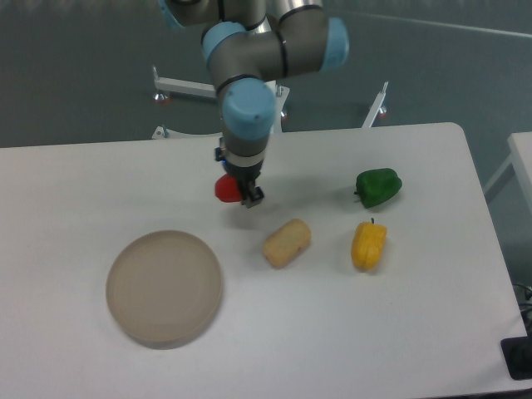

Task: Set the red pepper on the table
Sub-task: 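Lower the red pepper onto the table and open the gripper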

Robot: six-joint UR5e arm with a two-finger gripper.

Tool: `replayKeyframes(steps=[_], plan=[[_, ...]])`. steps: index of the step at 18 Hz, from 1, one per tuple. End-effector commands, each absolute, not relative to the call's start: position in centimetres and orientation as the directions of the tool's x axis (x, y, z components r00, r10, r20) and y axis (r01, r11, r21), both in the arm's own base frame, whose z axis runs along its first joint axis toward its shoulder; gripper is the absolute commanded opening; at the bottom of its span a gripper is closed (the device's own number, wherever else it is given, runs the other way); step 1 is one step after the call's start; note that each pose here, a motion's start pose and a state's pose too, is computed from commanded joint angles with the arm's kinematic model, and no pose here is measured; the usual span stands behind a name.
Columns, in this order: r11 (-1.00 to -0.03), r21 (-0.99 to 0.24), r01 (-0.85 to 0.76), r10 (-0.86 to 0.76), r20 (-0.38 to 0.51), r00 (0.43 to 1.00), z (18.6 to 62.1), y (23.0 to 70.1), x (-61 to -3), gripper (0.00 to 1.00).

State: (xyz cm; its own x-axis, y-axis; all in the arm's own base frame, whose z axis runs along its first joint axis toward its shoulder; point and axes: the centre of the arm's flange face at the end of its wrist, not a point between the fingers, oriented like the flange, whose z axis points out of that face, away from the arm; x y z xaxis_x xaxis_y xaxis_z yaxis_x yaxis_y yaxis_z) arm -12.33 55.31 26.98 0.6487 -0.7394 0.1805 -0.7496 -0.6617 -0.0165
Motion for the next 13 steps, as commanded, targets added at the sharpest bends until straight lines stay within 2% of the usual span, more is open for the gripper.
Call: replayKeyframes(steps=[4, 5, 6, 7, 8, 13], plan=[[-0.650, -0.009, -0.760, -0.744, 0.209, 0.634, 25.1, 55.5, -12.4, 0.21], [-0.651, -0.009, -0.759, -0.744, 0.206, 0.636, 25.0, 55.6, -12.5, 0.28], [-0.651, -0.013, -0.759, -0.746, 0.194, 0.637, 24.9, 55.8, -12.7, 0.47], [-0.653, -0.013, -0.757, -0.746, 0.184, 0.640, 24.6, 56.1, -12.9, 0.84], [-0.656, -0.015, -0.754, -0.744, 0.175, 0.644, 24.5, 56.2, -12.9, 1.00], [-0.665, -0.024, -0.746, -0.742, 0.137, 0.656, 25.8, 57.0, -13.8, 1.00]])
